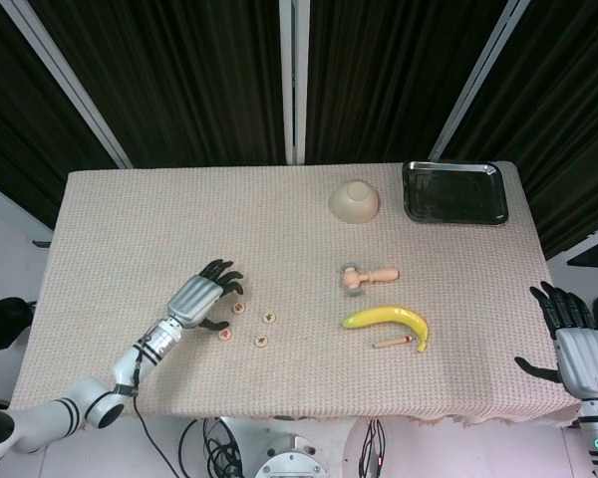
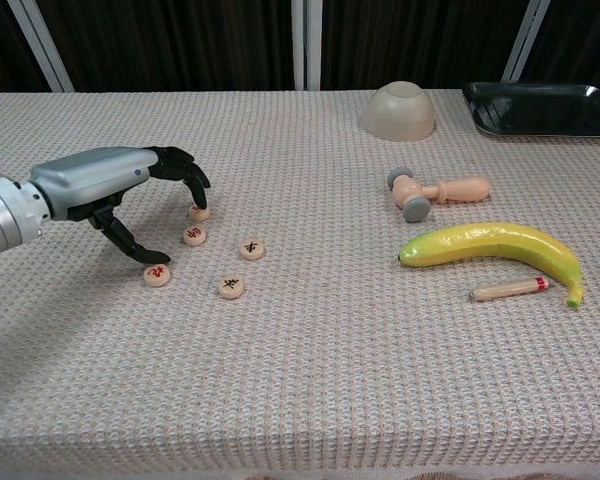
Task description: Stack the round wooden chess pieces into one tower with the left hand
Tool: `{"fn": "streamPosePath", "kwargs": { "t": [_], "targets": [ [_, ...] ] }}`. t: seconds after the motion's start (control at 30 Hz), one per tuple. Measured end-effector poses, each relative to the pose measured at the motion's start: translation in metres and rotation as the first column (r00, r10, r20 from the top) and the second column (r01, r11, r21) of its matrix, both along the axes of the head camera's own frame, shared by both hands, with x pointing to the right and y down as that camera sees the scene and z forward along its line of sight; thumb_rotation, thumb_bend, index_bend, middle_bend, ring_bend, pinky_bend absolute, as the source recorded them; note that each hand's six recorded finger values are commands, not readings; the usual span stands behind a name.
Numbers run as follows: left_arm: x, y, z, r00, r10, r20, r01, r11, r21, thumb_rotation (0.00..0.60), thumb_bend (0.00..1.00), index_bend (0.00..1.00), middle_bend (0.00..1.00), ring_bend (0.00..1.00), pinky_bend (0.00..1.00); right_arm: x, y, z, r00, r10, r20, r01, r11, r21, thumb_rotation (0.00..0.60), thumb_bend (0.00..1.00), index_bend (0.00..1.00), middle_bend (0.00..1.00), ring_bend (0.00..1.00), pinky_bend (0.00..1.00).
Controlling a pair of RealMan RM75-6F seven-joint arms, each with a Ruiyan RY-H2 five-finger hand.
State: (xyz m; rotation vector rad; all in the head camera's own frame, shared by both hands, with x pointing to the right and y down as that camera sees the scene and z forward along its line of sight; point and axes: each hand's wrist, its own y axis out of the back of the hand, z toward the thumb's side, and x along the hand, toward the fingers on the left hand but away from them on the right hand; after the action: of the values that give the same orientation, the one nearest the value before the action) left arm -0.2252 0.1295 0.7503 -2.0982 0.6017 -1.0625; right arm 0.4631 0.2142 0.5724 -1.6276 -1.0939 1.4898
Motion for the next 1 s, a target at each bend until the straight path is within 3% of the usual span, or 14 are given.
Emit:
{"fn": "streamPosePath", "kwargs": {
  "t": [0.37,0.63,1.0],
  "targets": [
    [0.0026,0.0013,0.0057,1.0,0.004,-0.03,-0.004,1.0,-0.013,0.6,0.21,0.39,0.15,0.0,0.0,0.0005,-0.0003,0.0036,1.0,0.002,-0.008,-0.002,1.0,-0.011,0.6,0.0,0.0,0.0,0.0,0.0],
    [0.0081,-0.0011,0.0088,0.999,0.014,-0.031,-0.015,0.999,-0.029,0.6,0.3,0.41,0.14,0.0,0.0,-0.0034,0.0007,0.0042,1.0,-0.007,-0.011,0.007,1.0,-0.015,0.6,0.0,0.0,0.0,0.0,0.0],
    [0.0055,-0.0018,0.0116,1.0,0.012,-0.015,-0.012,1.0,-0.023,0.6,0.32,0.45,0.14,0.0,0.0,-0.0048,0.0032,0.0024,1.0,-0.015,-0.009,0.015,1.0,-0.01,0.6,0.0,0.0,0.0,0.0,0.0]
  ]
}}
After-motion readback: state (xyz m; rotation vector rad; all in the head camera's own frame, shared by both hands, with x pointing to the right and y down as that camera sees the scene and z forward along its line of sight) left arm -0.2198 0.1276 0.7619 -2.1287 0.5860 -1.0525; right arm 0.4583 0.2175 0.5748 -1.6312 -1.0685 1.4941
